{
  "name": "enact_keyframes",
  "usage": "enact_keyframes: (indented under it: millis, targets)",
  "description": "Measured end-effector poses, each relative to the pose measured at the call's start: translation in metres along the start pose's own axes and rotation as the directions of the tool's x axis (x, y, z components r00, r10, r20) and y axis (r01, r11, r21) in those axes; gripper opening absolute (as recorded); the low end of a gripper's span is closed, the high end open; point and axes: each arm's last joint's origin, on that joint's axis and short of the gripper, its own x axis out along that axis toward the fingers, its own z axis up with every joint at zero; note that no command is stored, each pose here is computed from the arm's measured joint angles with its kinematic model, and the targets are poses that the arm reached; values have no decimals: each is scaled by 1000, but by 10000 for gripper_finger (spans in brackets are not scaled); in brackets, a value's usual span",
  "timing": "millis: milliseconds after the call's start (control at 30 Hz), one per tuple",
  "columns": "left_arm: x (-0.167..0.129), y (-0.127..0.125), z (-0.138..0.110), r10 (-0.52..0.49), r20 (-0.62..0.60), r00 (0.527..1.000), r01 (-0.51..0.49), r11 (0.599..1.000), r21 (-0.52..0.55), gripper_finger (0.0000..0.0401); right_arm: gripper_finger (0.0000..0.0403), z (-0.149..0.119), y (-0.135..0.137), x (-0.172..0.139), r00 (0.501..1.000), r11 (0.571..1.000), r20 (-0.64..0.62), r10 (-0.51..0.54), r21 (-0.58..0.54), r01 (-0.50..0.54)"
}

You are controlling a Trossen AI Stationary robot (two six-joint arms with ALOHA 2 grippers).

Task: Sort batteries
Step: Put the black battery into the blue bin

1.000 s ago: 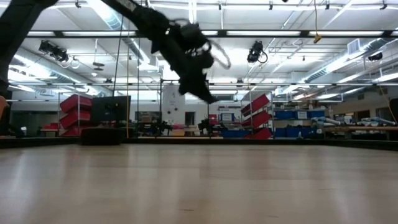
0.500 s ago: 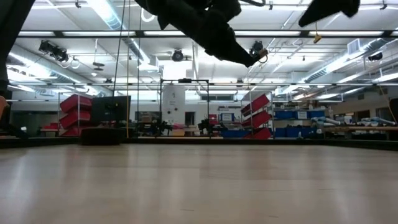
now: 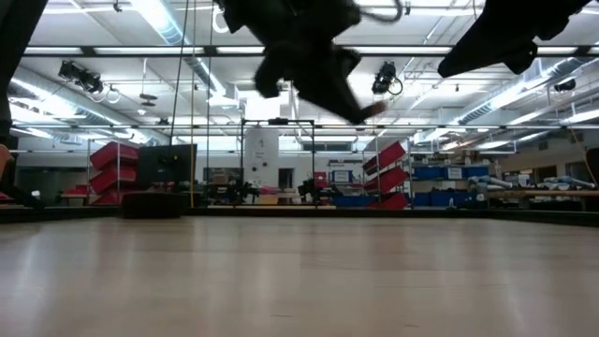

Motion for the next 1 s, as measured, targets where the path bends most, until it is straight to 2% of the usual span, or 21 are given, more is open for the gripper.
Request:
enact_keyframes:
  millis: [100,233,367,433,600,833,1000]
  targets:
    - [-1,-10,-7,-90,-86,992,85,995,-53,12,5,0,2,6,1000,999,6,-5,-36,5]
    - [-4,-22,-8,-158,-143,977,143,984,-106,12,6,1,6,13,1000,996,19,-6,-88,8]
    - [-12,-32,0,-172,-152,973,161,984,-79,12,10,5,9,23,998,996,56,3,-94,2]
    - [-16,-35,5,-167,-145,975,160,985,-61,12,13,9,13,27,996,990,82,25,-142,-13]
    - [-38,-39,4,-78,-73,994,75,996,-45,12,27,11,29,33,982,951,165,92,-308,-37]
    - [-57,-57,-2,153,44,987,-150,986,-78,11,66,16,35,57,964,933,261,45,-357,53]
    - [-55,-69,-3,201,32,979,-199,978,-68,11,103,21,39,78,956,909,292,-9,-395,129]
